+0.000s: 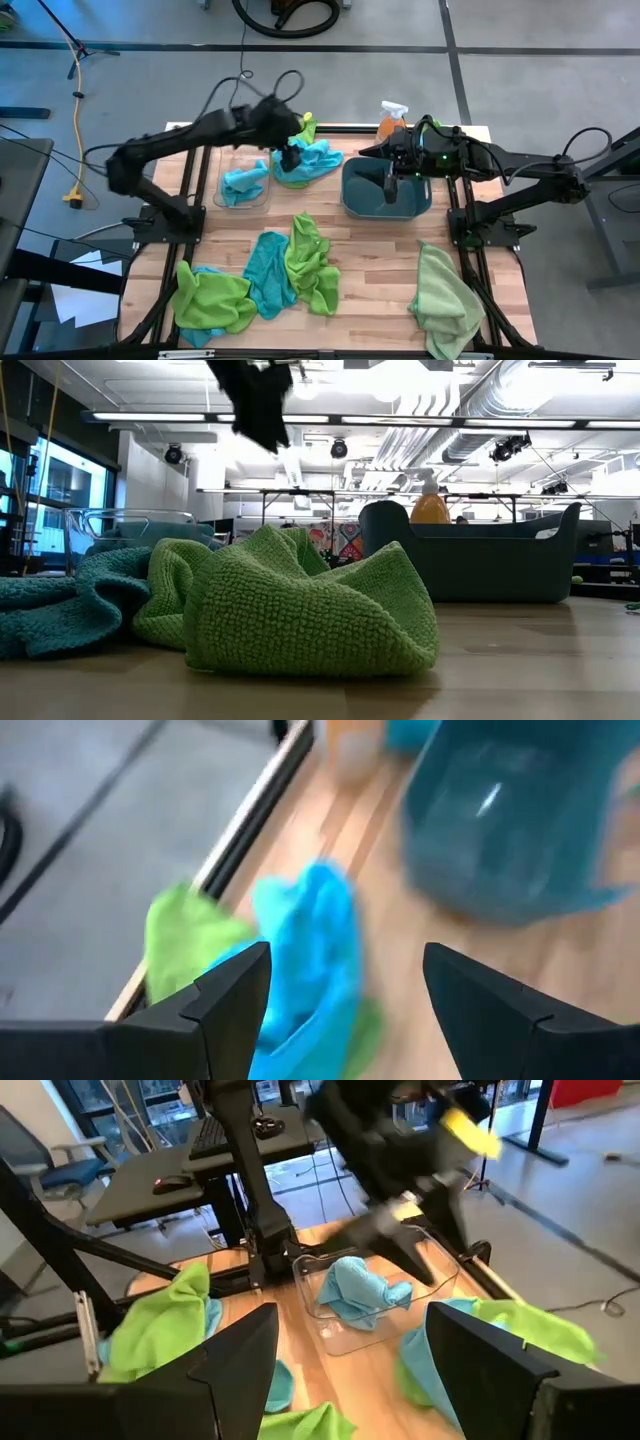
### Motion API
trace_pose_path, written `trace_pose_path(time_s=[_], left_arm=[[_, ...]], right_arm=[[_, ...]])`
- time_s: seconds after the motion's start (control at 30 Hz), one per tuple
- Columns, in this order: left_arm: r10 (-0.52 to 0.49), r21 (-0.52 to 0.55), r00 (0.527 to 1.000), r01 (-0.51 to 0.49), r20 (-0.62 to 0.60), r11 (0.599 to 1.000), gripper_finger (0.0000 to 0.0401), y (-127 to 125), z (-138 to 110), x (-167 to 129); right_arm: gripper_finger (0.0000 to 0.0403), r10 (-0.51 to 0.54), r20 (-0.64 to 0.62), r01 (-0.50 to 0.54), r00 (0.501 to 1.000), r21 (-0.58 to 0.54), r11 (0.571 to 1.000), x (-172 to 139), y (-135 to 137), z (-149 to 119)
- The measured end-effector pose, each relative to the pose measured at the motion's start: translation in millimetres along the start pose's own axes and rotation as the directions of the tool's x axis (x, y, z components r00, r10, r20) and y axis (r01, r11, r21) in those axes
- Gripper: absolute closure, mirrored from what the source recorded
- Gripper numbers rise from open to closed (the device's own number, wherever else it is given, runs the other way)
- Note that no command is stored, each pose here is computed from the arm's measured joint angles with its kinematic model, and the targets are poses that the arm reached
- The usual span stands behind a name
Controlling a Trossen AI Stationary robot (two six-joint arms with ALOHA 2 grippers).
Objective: Sort microfiber towel by color & place in baskets
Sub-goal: Put the blue microfiber towel into the transparent bin
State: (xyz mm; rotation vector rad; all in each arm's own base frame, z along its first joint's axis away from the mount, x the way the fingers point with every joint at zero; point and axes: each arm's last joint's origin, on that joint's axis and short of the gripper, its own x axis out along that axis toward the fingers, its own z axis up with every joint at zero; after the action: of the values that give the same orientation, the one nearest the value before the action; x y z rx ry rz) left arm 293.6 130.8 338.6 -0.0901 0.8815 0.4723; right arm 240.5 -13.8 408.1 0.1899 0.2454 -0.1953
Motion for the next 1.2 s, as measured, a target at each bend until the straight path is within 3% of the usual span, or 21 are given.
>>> trace_pose_path(time_s=[0.27, 0.43, 0.7, 0.9, 1.03, 1.2], left_arm=[[0.049, 0.022, 0.959, -0.045, -0.28, 0.999, 0.0153, 19.6, -14.4, 85.9], [0.034, 0.011, 0.924, -0.032, -0.382, 0.999, 0.0153, 24.0, -27.7, 124.8], [0.022, -0.007, 0.871, -0.029, -0.49, 1.0, 0.0153, 24.4, -47.5, 167.8], [0.021, -0.012, 0.858, -0.031, -0.513, 0.999, 0.0165, 22.1, -52.5, 177.6], [0.037, 0.0, 0.863, -0.043, -0.504, 0.999, 0.0231, 20.7, -50.8, 176.4], [0.041, 0.001, 0.861, -0.047, -0.506, 0.999, 0.0381, 20.9, -50.9, 175.8]], right_arm=[[0.0151, 0.0, 0.0, 0.0, 1.0, 0.062, 0.998, 0.0, 0.0, 0.0], [0.0151, 0.0, 0.0, 0.0, 1.0, 0.07, 0.998, 0.0, 0.0, 0.0], [0.0151, -0.021, 0.005, 0.02, 1.0, 0.106, 0.994, 0.0, -0.5, 0.1], [0.0151, -0.021, 0.004, 0.02, 1.0, 0.111, 0.994, 0.1, -0.5, 0.1], [0.0151, -0.021, 0.004, 0.02, 1.0, 0.111, 0.994, 0.1, -0.5, 0.1], [0.0151, -0.021, 0.004, 0.02, 1.0, 0.111, 0.994, 0.1, -0.5, 0.1]])
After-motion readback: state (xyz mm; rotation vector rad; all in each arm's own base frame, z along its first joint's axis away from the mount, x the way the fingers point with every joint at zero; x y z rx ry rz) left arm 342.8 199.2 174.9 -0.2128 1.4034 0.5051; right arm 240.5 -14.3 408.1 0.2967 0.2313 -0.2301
